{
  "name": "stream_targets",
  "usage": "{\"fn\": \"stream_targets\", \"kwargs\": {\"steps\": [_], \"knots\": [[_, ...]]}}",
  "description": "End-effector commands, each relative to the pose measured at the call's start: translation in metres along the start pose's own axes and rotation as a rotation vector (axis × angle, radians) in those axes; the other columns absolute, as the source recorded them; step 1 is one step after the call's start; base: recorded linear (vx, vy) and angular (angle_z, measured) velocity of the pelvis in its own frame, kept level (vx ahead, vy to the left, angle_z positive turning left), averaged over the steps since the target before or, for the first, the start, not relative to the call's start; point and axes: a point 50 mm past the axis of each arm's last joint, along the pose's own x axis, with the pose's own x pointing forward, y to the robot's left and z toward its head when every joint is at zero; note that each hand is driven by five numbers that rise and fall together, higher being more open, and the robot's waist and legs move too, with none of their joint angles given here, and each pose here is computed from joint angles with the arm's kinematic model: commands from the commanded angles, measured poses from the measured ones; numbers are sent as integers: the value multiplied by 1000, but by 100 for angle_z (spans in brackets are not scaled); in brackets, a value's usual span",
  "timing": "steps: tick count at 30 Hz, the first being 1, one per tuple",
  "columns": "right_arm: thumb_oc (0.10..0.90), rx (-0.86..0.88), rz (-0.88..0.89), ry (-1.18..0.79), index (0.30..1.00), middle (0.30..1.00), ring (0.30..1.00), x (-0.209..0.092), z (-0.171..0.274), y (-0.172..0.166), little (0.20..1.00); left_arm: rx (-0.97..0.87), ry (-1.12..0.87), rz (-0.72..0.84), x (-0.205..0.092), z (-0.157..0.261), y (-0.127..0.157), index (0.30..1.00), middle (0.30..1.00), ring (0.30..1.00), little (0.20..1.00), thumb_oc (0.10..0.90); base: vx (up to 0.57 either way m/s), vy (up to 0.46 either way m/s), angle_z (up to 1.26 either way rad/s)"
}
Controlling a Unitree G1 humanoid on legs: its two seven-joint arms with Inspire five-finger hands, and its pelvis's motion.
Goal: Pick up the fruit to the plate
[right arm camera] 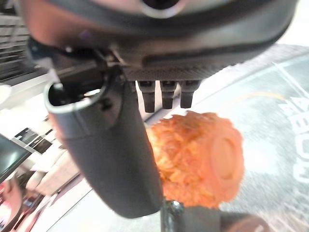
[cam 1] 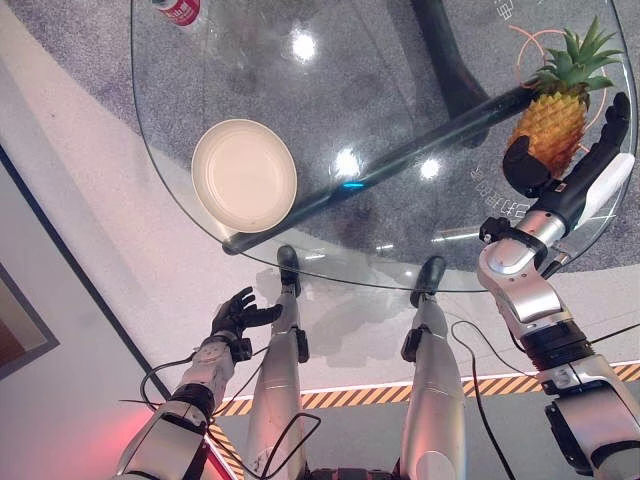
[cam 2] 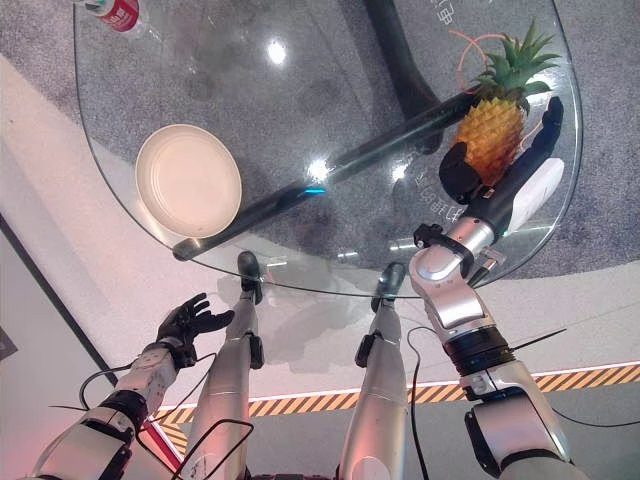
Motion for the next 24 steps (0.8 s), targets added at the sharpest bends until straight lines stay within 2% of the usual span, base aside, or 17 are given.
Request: {"fn": "stream_targets", "kwargs": {"steps": [1, 14, 22, 23, 24], "knots": [[800, 107, -68, 33, 900, 900, 900, 14, 2, -16, 900, 31, 77, 60, -8, -27, 21, 900, 900, 900, 900, 800, 0, 0, 0], [800, 182, 1, 279, 900, 900, 900, 17, -28, -9, 900, 52, 78, 55, -7, -24, 19, 900, 900, 900, 900, 800, 0, 0, 0], [800, 176, 46, 311, 900, 900, 900, 19, -31, -6, 900, 55, 76, 54, -7, -24, 19, 900, 900, 900, 900, 800, 0, 0, 0], [668, 182, 58, 326, 787, 787, 787, 20, -32, -5, 768, 55, 75, 54, -6, -23, 18, 900, 900, 900, 900, 800, 0, 0, 0], [424, 184, 63, 332, 578, 578, 578, 20, -33, -5, 524, 57, 75, 54, -6, -23, 18, 900, 900, 900, 900, 800, 0, 0, 0]]}}
